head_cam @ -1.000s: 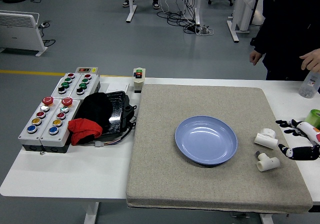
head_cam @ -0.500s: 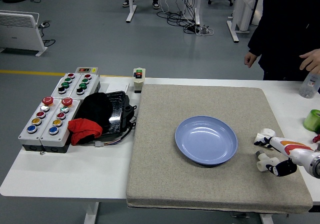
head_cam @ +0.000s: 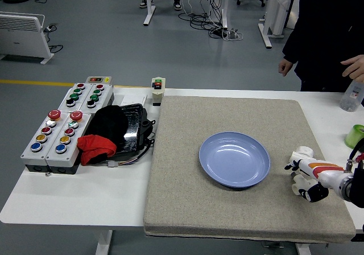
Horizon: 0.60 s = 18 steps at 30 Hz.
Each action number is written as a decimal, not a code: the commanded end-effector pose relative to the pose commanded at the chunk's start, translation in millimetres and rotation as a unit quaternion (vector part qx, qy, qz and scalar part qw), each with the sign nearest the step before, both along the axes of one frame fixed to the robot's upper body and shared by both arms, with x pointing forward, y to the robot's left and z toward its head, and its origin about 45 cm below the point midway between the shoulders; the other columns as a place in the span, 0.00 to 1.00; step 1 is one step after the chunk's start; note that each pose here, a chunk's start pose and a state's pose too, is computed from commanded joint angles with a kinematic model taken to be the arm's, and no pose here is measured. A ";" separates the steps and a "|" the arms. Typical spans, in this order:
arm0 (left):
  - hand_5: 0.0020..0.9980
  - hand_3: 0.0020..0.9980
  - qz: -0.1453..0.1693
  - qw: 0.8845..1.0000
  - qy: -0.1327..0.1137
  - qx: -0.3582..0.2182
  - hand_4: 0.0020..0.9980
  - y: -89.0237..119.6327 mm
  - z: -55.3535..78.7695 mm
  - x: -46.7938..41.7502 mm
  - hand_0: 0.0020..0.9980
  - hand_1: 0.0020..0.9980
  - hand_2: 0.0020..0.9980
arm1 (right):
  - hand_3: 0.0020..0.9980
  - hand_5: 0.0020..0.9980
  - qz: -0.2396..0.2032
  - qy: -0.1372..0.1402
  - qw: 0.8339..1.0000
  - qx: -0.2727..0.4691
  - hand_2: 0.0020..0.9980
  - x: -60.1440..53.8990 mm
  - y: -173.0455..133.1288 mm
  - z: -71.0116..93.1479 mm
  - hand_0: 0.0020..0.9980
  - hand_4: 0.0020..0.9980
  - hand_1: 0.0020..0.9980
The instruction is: Pick pipe place plate twice
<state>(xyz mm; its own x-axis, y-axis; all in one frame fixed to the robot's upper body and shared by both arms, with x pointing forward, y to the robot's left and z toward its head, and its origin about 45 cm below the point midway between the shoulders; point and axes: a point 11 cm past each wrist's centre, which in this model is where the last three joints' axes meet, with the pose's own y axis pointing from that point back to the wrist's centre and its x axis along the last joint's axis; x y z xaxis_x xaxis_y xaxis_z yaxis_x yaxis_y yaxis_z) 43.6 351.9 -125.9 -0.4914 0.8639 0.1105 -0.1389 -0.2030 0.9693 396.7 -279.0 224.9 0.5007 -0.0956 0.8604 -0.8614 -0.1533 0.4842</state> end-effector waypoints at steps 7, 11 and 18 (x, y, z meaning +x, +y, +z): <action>1.00 0.69 0.000 1.000 -0.001 -0.001 0.39 -0.5 -0.1 0.2 0.71 0.69 0.73 | 0.88 0.10 0.001 0.012 1.000 -0.024 0.89 6.0 -2.2 -9.2 0.88 0.64 0.81; 1.00 0.69 0.000 1.000 -0.001 0.000 0.39 -0.6 0.0 0.4 0.71 0.69 0.73 | 0.88 0.10 -0.003 0.015 0.999 -0.037 0.90 9.2 -4.4 -12.1 0.88 0.64 0.81; 1.00 0.69 0.000 1.000 -0.001 -0.001 0.39 -0.9 -0.1 0.1 0.71 0.69 0.73 | 0.89 0.10 -0.007 0.025 0.998 -0.057 0.90 12.1 -6.2 -18.2 0.88 0.64 0.81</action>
